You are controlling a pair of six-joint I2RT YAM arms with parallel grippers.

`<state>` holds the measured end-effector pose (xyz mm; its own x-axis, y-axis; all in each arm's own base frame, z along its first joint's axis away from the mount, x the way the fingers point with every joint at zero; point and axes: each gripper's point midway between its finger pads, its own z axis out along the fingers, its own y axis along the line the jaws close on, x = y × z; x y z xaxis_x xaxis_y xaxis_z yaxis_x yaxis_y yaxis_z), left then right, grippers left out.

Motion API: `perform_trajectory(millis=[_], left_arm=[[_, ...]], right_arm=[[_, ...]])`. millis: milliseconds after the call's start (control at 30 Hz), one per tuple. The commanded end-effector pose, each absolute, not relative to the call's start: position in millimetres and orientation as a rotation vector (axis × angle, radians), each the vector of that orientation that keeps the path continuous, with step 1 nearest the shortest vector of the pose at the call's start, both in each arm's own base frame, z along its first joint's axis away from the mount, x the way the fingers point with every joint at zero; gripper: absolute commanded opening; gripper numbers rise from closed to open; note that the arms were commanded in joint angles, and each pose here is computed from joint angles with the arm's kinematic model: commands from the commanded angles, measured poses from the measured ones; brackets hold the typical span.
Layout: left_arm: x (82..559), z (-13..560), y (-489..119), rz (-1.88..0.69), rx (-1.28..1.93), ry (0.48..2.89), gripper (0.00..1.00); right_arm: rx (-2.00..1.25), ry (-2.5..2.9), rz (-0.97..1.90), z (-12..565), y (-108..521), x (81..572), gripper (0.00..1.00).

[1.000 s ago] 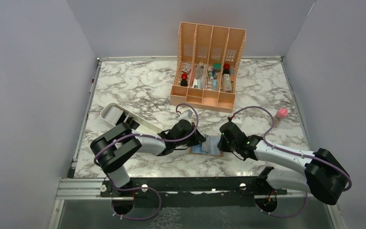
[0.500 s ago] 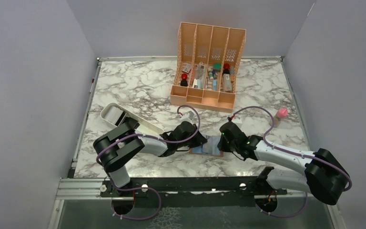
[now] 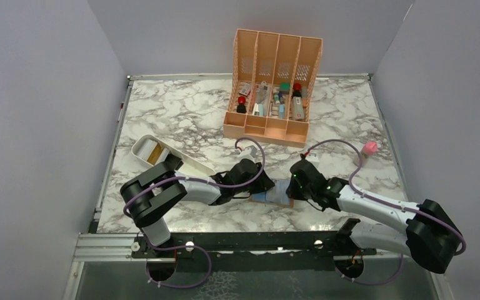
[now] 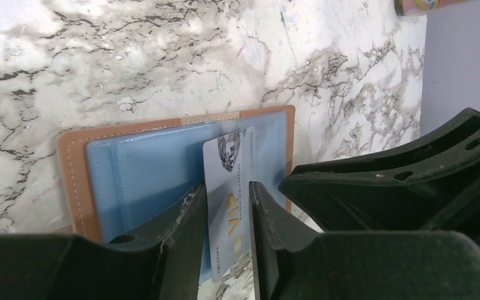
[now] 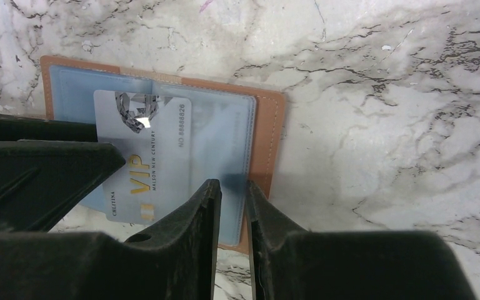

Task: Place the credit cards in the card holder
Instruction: Insert the credit card into the card holder.

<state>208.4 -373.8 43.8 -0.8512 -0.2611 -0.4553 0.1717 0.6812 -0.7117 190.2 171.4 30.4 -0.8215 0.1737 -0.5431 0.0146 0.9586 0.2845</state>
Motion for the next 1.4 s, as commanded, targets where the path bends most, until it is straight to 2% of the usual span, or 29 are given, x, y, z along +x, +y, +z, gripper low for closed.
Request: perform_trajectory(millis=[0, 200, 433, 600, 967, 1367], left_arm=[[211, 53, -371, -1.027, -0.046, 2.332, 0.34], [209, 51, -375, -0.994, -0.007, 2.351, 0.32], [207, 49, -382, -0.979, 0.026, 2.358, 0.17], [205, 42, -389, -0.955, 0.052, 2.384, 0.15], [196, 31, -393, -0.921, 0.019, 2.426, 0.14], [193, 47, -396, -0.978, 0.017, 2.400, 0.27]], right_arm=[[0.169, 2.524, 0.317, 31, 166, 196, 0.26], [0.194, 2.527, 0.299, 29, 158, 197, 0.25], [0.213, 2.540, 0.315, 21, 155, 195, 0.25], [0.212, 2.563, 0.378, 14, 162, 190, 0.24], [0.250, 2.516, 0.369, 30, 160, 198, 0.24], [0.379, 2.519, 0.251, 36, 139, 193, 0.23]])
